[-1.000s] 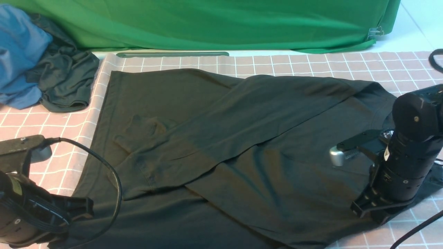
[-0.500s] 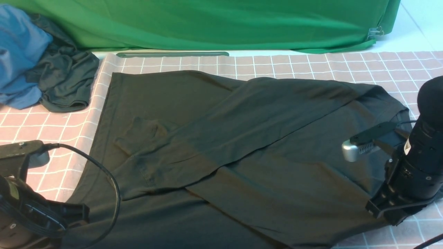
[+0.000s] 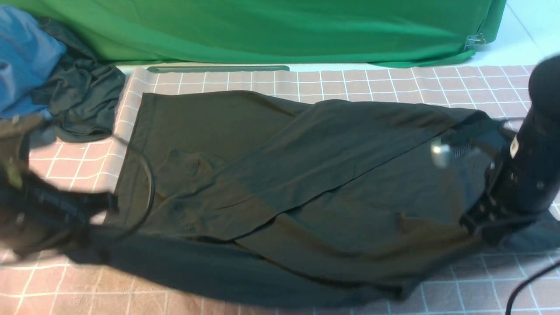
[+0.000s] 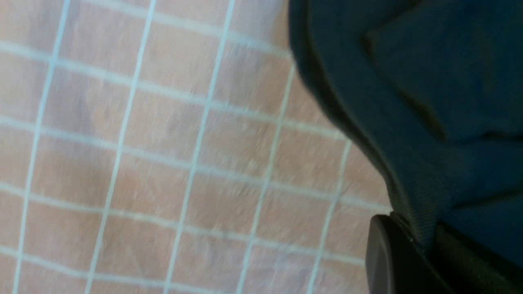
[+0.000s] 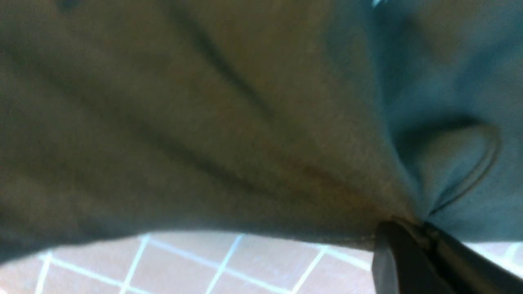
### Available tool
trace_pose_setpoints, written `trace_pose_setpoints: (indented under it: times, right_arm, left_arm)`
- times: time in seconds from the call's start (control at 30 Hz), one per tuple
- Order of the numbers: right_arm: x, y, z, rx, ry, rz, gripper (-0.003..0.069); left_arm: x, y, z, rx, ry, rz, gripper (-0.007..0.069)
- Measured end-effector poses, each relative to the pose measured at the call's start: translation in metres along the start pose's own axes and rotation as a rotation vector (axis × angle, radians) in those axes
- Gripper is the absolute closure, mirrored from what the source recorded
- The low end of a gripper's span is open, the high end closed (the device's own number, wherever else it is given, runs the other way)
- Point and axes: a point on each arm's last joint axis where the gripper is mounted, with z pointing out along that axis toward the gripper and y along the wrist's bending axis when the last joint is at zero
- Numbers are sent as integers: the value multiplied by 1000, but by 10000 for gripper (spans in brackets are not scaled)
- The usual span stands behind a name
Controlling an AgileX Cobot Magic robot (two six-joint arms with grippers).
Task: Fold a long-sleeved shirt over a pink coffee tablecloth.
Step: 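Fold the black garment in half by bringing its near edge over to the far edge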
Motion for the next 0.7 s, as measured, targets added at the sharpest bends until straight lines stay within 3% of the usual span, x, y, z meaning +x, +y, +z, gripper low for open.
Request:
trace_pose_setpoints:
  times: [0.17, 0.43, 0.7]
  right_arm:
    - [-28, -22, -11, -1, -23, 59, 610]
    - [-103, -68, 1, -30, -97, 149, 610]
    - [-155, -91, 37, -31, -131, 161, 599]
  left_arm:
    - [-41, -13, 7, -5, -19, -6, 594]
    - [-147, -21, 52, 43, -19, -115, 594]
    - [-190, -26, 110, 20, 33, -133, 594]
